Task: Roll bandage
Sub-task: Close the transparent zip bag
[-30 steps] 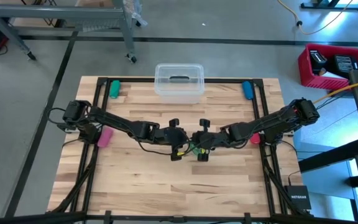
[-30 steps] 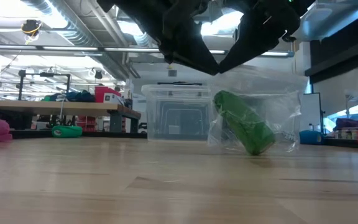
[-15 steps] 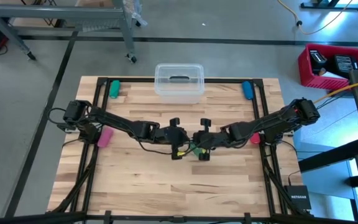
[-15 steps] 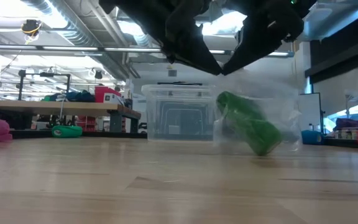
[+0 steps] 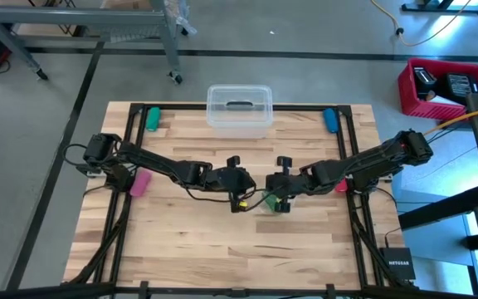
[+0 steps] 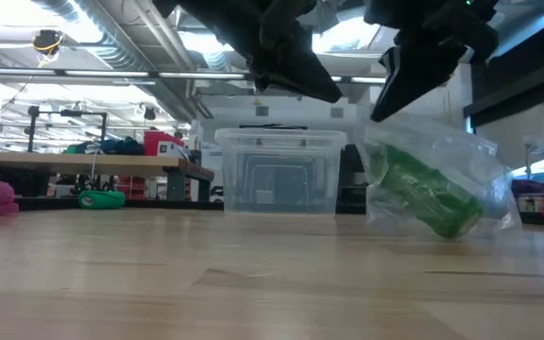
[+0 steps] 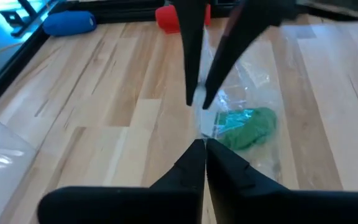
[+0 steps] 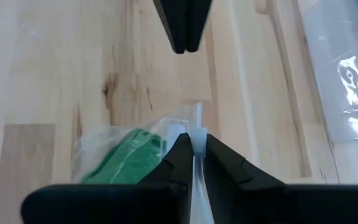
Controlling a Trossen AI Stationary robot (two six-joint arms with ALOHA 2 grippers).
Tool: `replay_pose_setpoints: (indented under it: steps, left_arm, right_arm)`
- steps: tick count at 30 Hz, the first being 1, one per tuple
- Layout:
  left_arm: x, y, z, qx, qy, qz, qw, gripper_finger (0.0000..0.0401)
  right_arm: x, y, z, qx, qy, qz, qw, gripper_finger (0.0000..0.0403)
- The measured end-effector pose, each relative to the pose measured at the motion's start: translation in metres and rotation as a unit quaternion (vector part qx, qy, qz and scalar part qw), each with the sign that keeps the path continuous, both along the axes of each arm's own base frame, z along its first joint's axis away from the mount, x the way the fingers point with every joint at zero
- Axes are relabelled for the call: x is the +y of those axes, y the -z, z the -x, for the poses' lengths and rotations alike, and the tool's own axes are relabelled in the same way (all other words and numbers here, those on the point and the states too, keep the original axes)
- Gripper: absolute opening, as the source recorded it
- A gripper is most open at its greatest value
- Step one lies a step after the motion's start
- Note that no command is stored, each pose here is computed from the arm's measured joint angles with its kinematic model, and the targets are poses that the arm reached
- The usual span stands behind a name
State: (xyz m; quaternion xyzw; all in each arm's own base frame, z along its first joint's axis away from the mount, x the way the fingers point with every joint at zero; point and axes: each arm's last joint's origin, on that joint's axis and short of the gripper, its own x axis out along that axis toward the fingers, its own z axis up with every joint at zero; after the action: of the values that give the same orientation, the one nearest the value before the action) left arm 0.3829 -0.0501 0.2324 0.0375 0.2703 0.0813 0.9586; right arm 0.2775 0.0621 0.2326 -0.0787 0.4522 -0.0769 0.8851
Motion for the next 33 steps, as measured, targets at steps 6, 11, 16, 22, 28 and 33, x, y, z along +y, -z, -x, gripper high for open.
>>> replay_pose_setpoints:
  steps: [6, 11, 16, 22, 28, 33]
  left_arm:
    - [0.001, 0.005, -0.004, -0.007, -0.007, 0.02, 1.0, 0.0053]
    - [0.0, 0.017, -0.014, -0.021, -0.003, 0.015, 1.0, 0.0097]
    - [0.002, 0.013, -0.013, -0.024, -0.003, 0.013, 1.0, 0.0118]
    - [0.003, 0.005, -0.012, -0.039, 0.002, 0.005, 0.999, 0.0114]
    - [0.005, 0.009, -0.013, -0.034, 0.001, 0.005, 0.999, 0.007]
    - [0.004, 0.008, -0.013, -0.04, -0.005, 0.006, 0.999, 0.0009]
  right_arm:
    - [0.001, -0.002, -0.004, -0.019, -0.015, 0.001, 1.0, 0.0033]
    - [0.002, -0.004, -0.007, -0.036, -0.022, -0.001, 0.999, 0.0033]
    - [0.002, -0.004, -0.006, -0.031, -0.023, -0.001, 0.999, 0.0033]
    - [0.002, -0.004, -0.007, -0.037, -0.021, 0.001, 0.999, 0.0033]
    - [0.002, -0.005, -0.007, -0.039, -0.02, 0.001, 0.999, 0.0033]
    - [0.002, -0.005, -0.008, -0.045, -0.02, 0.0, 0.999, 0.0033]
